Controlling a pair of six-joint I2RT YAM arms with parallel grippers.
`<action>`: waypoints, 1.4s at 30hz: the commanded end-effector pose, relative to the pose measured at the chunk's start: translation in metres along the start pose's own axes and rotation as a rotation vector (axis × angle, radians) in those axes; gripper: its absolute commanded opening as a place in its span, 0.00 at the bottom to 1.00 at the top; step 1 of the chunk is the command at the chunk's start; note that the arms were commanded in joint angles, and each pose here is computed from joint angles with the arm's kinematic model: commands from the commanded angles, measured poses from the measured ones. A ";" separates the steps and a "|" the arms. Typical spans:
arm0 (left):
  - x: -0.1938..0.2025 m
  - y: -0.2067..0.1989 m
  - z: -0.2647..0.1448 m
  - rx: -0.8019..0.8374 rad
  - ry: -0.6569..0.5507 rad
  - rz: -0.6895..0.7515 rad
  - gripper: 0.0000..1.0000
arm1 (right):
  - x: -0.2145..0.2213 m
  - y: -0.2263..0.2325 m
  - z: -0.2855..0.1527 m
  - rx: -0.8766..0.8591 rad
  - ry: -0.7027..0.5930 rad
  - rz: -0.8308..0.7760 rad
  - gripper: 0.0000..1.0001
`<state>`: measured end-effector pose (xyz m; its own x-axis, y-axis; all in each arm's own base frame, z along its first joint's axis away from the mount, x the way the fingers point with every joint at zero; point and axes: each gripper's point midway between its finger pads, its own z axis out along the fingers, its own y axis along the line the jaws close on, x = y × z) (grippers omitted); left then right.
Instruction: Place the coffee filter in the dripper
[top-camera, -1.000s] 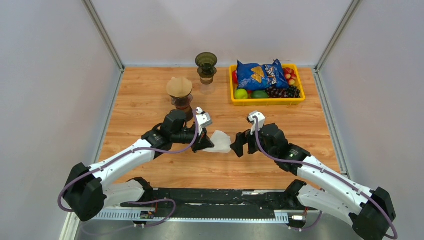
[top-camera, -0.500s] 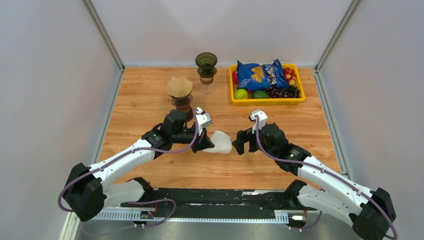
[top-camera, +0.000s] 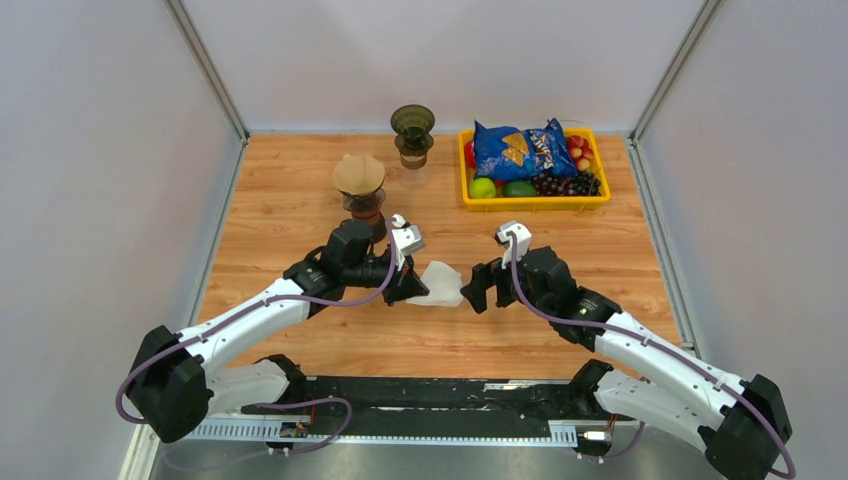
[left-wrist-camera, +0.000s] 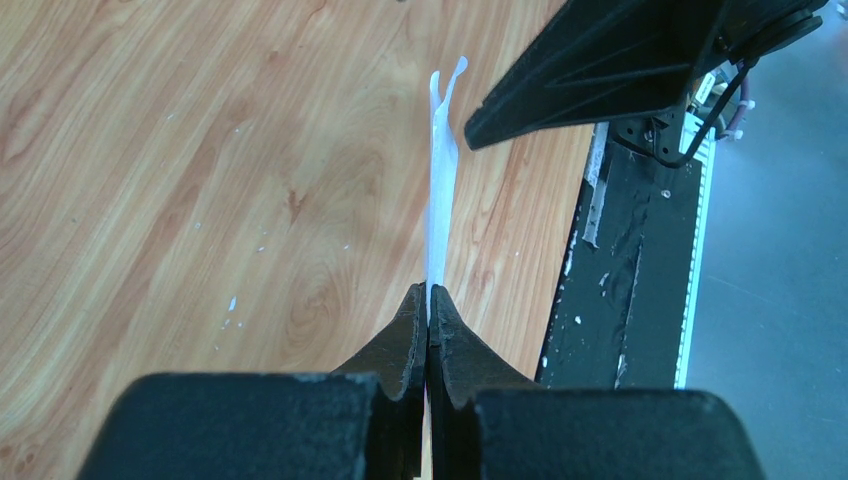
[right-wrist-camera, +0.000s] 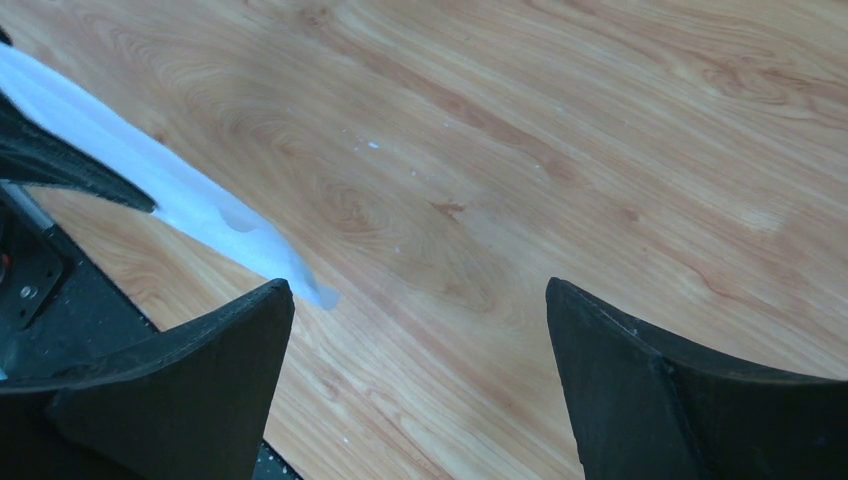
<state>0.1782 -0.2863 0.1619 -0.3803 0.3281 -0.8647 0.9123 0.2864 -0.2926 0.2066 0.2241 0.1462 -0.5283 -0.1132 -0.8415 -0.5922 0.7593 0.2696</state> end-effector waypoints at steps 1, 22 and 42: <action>-0.012 -0.003 0.000 0.024 -0.035 0.023 0.00 | -0.037 -0.021 -0.006 0.144 -0.148 0.019 1.00; -0.011 0.001 0.001 0.004 -0.028 0.012 0.00 | -0.032 0.013 0.000 -0.036 -0.079 0.008 1.00; -0.012 -0.004 0.009 0.055 -0.029 -0.023 0.00 | -0.029 0.067 0.007 -0.345 -0.049 0.000 1.00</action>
<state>0.1767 -0.2898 0.1537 -0.4179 0.3363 -0.8439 0.8999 0.2807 -0.3337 0.1925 0.2584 0.1496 -0.5567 -0.1355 -0.8196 -0.6907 0.6236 0.3661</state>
